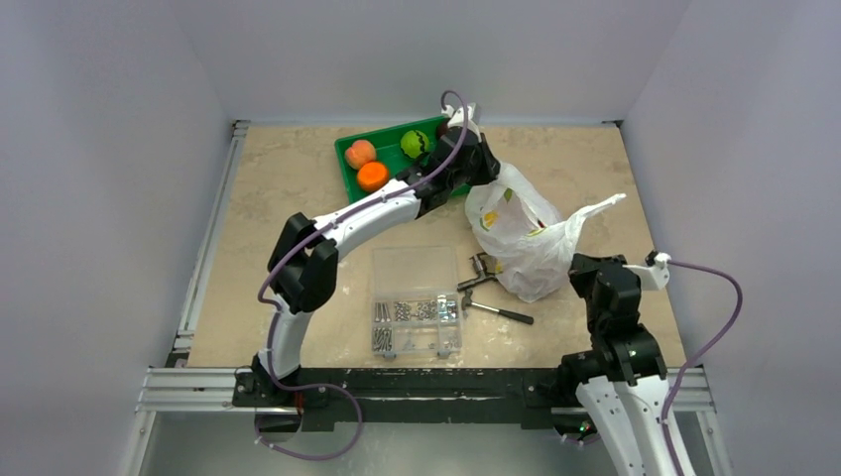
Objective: Take the fake fruits out of the plastic bag
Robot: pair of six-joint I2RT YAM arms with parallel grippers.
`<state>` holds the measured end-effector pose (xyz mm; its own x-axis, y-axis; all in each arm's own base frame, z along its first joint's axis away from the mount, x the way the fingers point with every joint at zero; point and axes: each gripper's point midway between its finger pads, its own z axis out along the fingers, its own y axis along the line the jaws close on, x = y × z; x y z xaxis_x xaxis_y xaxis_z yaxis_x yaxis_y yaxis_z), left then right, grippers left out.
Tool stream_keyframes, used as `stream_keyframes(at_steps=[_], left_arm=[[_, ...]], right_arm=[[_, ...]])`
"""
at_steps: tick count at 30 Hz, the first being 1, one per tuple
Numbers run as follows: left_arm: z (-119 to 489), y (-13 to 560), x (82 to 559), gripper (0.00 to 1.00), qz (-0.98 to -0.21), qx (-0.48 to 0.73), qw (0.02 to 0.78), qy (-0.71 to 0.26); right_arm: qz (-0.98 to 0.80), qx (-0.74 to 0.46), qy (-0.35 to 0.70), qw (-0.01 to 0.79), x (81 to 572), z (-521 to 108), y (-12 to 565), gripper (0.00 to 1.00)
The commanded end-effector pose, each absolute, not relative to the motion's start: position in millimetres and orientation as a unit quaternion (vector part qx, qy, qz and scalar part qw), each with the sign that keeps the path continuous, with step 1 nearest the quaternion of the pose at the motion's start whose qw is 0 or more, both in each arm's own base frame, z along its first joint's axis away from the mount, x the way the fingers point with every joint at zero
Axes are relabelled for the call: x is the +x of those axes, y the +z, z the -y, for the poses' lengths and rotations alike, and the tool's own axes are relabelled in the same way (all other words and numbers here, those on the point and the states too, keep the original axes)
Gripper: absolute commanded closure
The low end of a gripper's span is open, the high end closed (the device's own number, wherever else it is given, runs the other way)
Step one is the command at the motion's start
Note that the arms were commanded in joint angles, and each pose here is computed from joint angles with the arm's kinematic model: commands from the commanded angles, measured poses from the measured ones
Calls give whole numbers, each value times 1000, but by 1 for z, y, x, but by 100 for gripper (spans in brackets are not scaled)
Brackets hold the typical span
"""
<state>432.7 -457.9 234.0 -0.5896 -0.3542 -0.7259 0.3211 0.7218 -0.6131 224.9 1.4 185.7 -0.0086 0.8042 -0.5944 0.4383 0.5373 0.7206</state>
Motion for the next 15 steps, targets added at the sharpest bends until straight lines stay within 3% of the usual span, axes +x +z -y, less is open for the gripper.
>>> stream_keyframes(at_steps=[1, 3, 6, 12, 15], left_arm=[[461, 257, 432, 100, -799, 14, 446, -403], [458, 258, 426, 100, -807, 35, 439, -394], [452, 263, 408, 71, -818, 77, 415, -391], [437, 265, 370, 28, -810, 137, 392, -413], [434, 261, 359, 22, -805, 158, 388, -419]], right_arm=[[-697, 430, 112, 563, 231, 13, 203, 100], [-727, 386, 100, 559, 238, 6, 205, 100], [-763, 318, 89, 555, 248, -4, 209, 97], [-785, 190, 178, 561, 254, -51, 236, 57], [-787, 175, 197, 558, 249, -59, 247, 43]])
